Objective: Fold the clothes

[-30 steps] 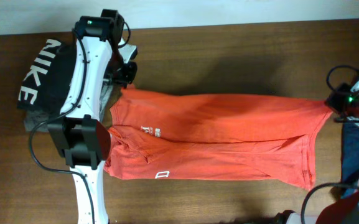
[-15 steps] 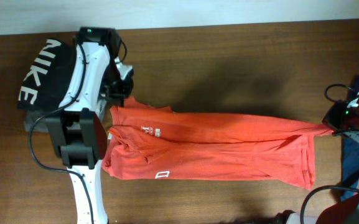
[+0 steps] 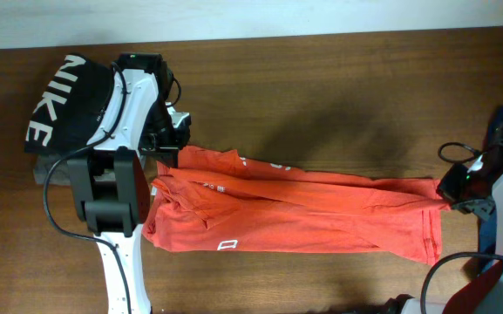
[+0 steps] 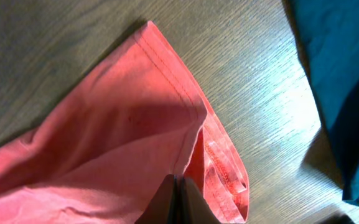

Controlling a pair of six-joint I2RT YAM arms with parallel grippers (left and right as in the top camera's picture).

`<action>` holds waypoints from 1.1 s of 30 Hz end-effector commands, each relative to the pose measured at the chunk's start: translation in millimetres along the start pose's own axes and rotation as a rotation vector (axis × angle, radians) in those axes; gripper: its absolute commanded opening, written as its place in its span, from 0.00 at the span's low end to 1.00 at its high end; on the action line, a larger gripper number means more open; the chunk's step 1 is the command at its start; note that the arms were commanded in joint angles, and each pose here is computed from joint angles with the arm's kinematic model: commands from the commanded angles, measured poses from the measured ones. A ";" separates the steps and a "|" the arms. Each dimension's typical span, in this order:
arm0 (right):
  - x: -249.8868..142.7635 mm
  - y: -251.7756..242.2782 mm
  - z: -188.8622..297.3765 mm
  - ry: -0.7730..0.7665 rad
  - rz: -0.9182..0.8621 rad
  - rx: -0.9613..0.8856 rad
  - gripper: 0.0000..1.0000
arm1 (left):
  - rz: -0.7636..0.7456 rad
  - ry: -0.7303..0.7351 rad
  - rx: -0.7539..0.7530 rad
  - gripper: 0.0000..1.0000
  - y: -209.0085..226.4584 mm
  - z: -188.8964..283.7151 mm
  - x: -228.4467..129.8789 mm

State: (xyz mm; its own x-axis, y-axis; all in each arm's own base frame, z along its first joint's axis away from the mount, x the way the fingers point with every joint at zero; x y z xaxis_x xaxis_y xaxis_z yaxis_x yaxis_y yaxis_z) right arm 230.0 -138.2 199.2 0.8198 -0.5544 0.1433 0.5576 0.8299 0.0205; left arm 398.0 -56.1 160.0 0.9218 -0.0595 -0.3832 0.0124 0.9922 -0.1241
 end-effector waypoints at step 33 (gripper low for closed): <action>6.5 -38.4 -88.7 0.272 0.007 0.198 0.78 | -0.018 -0.251 -0.068 0.49 -4.1 66.6 -8.1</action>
State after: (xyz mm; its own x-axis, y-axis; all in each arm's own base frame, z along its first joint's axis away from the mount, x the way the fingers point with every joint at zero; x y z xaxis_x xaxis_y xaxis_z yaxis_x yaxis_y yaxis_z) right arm 228.6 -179.3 121.0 0.8160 -0.5712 -0.0890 0.5778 0.8008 0.1576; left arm 417.2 -52.8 206.7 0.9799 -0.0463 -0.1942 0.0152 0.9873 -0.1583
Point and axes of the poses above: each gripper's point midway between its finger pads, its own z axis back along the fingers, its own y axis along the line the jaws close on, x = y × z, the point moved 10 cm from there along z, back along the fingers, and after that the axes turned 9 degrees about z, right-handed, at the moved point
